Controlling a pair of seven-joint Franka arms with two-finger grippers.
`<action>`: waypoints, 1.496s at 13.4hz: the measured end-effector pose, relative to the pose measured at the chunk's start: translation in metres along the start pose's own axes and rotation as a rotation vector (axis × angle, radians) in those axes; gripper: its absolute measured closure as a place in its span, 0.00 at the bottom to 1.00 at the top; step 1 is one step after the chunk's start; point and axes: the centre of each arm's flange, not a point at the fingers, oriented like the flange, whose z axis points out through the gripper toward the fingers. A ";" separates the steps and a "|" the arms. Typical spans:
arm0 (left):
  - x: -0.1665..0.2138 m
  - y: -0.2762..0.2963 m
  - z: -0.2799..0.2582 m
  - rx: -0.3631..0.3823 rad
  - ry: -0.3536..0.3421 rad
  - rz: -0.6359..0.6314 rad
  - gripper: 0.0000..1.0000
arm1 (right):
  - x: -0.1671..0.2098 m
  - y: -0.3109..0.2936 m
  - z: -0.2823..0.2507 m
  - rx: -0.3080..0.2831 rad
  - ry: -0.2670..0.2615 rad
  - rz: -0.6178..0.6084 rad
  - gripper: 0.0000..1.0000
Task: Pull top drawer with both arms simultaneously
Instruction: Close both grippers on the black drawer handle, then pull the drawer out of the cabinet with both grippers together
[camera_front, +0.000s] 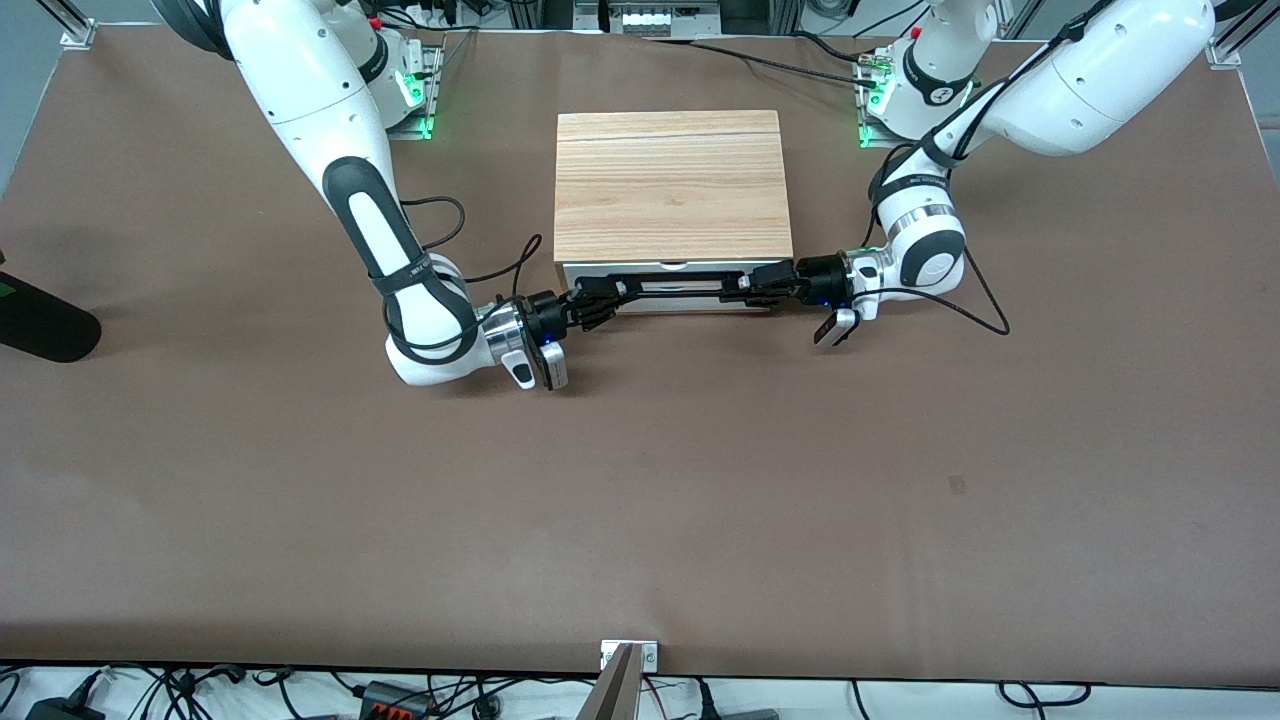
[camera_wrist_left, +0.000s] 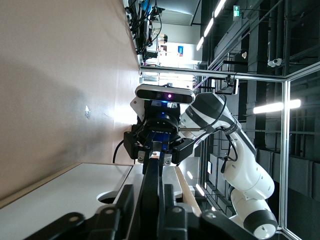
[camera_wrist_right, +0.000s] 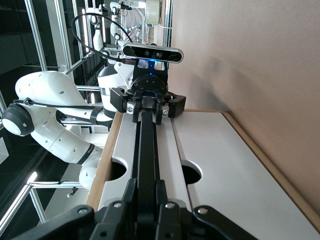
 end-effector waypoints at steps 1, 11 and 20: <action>0.000 0.000 0.000 -0.001 0.000 -0.001 0.71 | 0.000 0.000 0.000 0.000 0.000 0.000 0.82; 0.002 0.000 -0.001 -0.006 0.013 0.001 0.82 | 0.004 0.000 -0.001 -0.004 0.004 -0.008 0.82; 0.050 0.019 0.001 0.060 0.049 0.120 0.82 | 0.053 0.002 -0.015 -0.005 0.042 -0.068 0.82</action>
